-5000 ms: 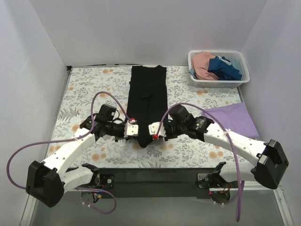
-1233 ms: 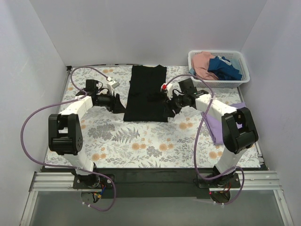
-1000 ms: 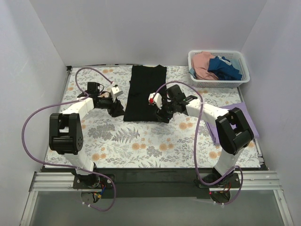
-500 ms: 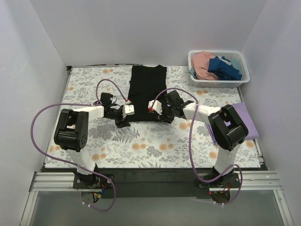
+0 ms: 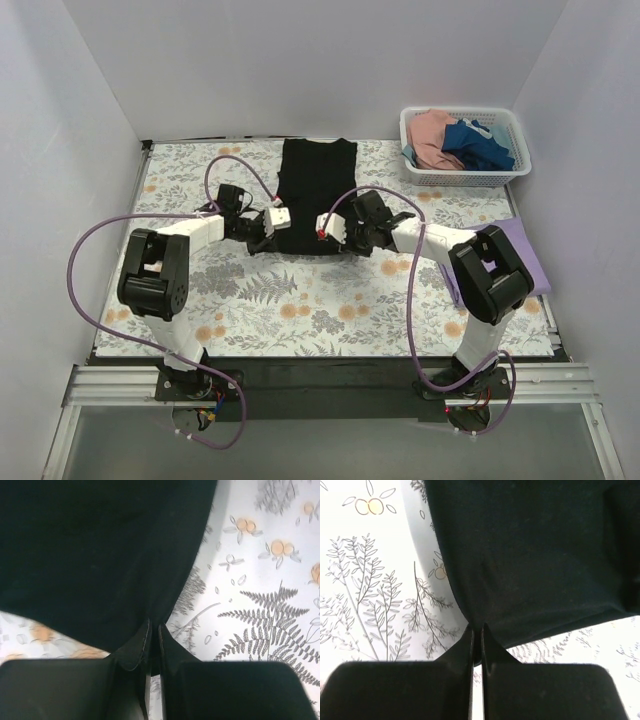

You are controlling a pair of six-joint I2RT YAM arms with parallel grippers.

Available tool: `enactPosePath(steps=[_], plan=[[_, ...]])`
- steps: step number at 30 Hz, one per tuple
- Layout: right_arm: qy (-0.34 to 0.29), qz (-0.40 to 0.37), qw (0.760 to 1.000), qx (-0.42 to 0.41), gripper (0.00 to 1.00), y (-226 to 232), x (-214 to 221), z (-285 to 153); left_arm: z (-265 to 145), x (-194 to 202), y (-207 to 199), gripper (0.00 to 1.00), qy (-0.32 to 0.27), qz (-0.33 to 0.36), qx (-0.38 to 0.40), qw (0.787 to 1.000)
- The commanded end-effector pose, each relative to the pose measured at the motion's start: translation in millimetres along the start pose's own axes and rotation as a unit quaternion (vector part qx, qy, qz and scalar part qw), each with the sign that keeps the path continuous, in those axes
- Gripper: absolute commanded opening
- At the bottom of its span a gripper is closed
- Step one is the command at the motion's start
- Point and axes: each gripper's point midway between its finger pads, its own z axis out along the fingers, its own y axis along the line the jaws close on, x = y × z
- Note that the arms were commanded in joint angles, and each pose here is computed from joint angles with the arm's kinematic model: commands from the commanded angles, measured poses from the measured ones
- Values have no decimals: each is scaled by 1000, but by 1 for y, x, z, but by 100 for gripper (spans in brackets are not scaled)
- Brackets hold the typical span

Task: Fold and stack the t-shirts
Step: Fold the tshirt

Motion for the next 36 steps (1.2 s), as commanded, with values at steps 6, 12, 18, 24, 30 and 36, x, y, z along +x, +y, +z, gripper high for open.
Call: enactPosePath(steps=[6,12,18,24,30,36], plan=[[-14,-40,999,24,1,-47,-44,-71,-62,-76,38,0,-26,-41,-49,998],[-9,-42,999,-31,1,-17,-54,-104,-85,-99,-4,0,-35,-30,-20,999],[-16,-54,992,-113,1,79,-55,-148,-114,-103,-100,0,-25,-14,56,998],[-50,-46,988,-141,1,107,-78,-190,-147,-116,-142,0,-31,-27,59,997],[-34,-53,985,-158,1,94,-79,-169,-140,-117,-111,0,-24,-44,36,998],[-36,-35,985,-167,1,74,-73,-155,-130,-115,-85,0,-23,-43,29,998]])
